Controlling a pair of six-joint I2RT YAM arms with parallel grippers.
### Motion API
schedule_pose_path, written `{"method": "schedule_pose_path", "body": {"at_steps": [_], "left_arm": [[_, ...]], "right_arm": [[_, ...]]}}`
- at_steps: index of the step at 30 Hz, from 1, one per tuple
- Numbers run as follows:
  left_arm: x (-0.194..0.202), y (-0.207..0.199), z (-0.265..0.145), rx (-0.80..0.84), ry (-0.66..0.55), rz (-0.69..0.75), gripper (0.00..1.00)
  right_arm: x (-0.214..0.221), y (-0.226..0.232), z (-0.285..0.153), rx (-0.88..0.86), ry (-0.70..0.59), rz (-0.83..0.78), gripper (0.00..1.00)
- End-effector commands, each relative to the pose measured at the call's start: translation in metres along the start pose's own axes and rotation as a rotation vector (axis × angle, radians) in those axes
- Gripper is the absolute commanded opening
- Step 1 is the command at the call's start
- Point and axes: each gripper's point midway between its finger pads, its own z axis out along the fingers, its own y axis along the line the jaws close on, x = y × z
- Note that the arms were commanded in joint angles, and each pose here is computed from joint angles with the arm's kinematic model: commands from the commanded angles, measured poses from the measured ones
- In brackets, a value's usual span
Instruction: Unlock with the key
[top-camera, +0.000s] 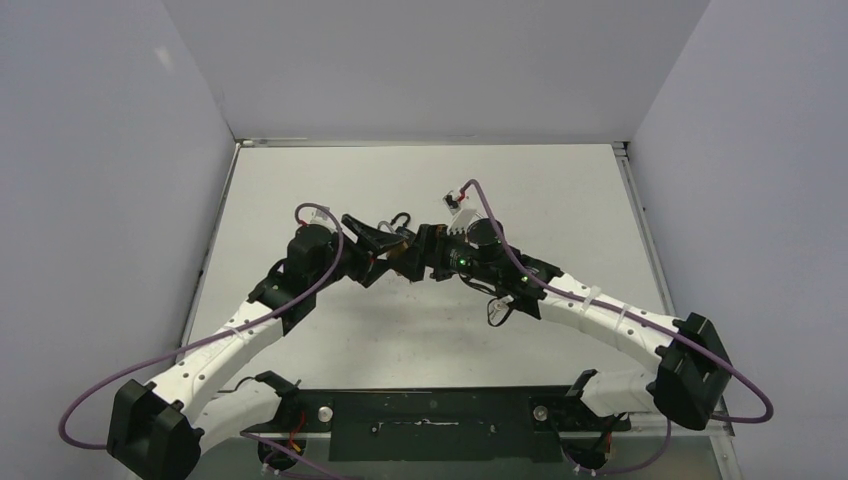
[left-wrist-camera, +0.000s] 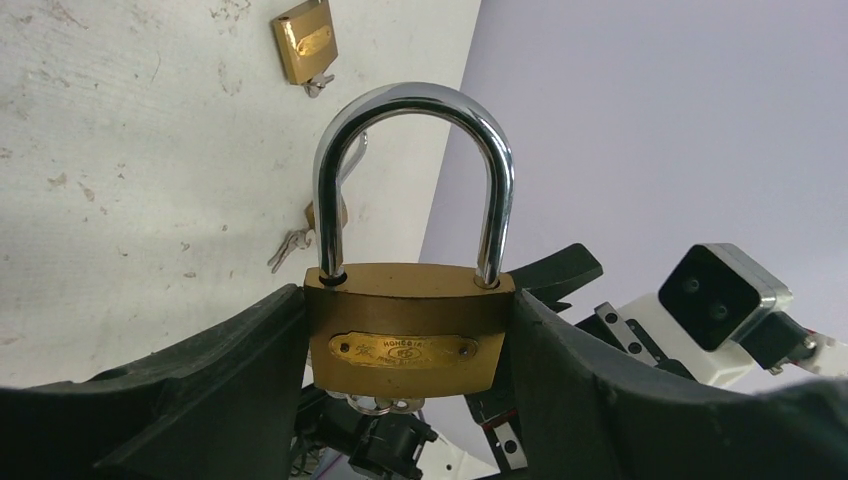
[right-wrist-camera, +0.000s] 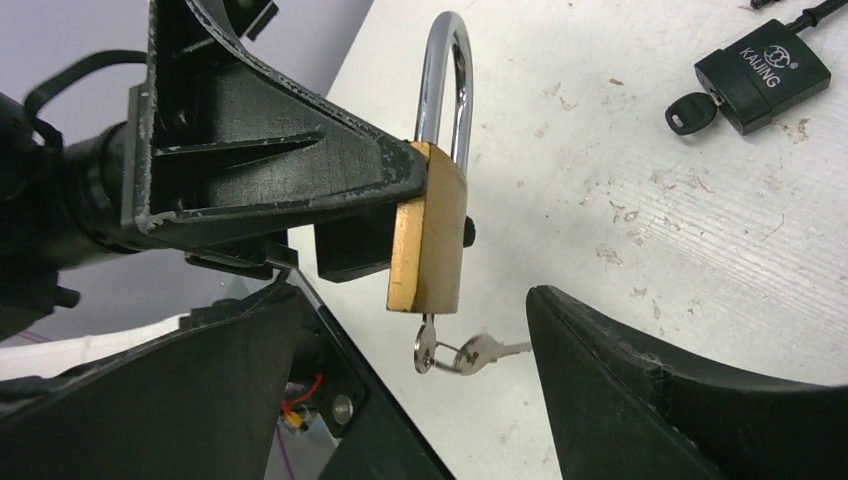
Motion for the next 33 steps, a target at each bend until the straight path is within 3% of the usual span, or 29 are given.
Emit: {"method": "schedule_pose_path", "body": {"at_steps": [1,5,10,11,13,14,15,16,18,23,33], "left_arm": [[0.0,-0.06,-0.015,0.169,0.017,0.03,0.01],[0.001,-0.062,-0.017,0.174,0.023,0.026,0.04],[0.003,-0.064,-0.021,0.189,0.034,0.012,0.09],[0.003,-0.064,-0.021,0.191,0.032,0.012,0.11],[0.001,-0.063,-0.023,0.195,0.026,0.012,0.27],[0.0,-0.065,-0.024,0.205,0.02,0.016,0.45],[-0.002,-0.065,-0.026,0.218,0.009,0.029,0.56],[-0.005,-0.065,-0.028,0.23,-0.01,0.052,0.76],[-0.013,-0.065,-0.033,0.246,-0.061,0.117,0.93],[-0.029,-0.041,-0.039,0.216,-0.159,0.301,0.95],[-0.001,-0.049,-0.035,0.374,-0.008,0.509,0.66]], "right_arm": [[-0.013,-0.001,0.012,0.042,-0.039,-0.101,0.82],[-0.023,0.004,0.02,0.022,-0.081,-0.082,0.66],[-0.026,0.009,0.023,-0.015,-0.123,-0.055,0.36],[-0.028,0.011,0.022,-0.028,-0.133,-0.05,0.26],[-0.028,0.016,0.018,-0.066,-0.147,-0.039,0.1],[-0.032,0.018,0.014,-0.083,-0.161,-0.03,0.04],[-0.033,0.019,0.012,-0.098,-0.165,-0.02,0.01],[-0.036,0.021,0.006,-0.123,-0.171,-0.012,0.0],[-0.041,0.026,-0.006,-0.185,-0.184,0.012,0.0],[-0.05,0.047,-0.038,-0.348,-0.184,0.052,0.0],[-0.059,0.082,-0.071,-0.488,-0.174,0.132,0.0]]}}
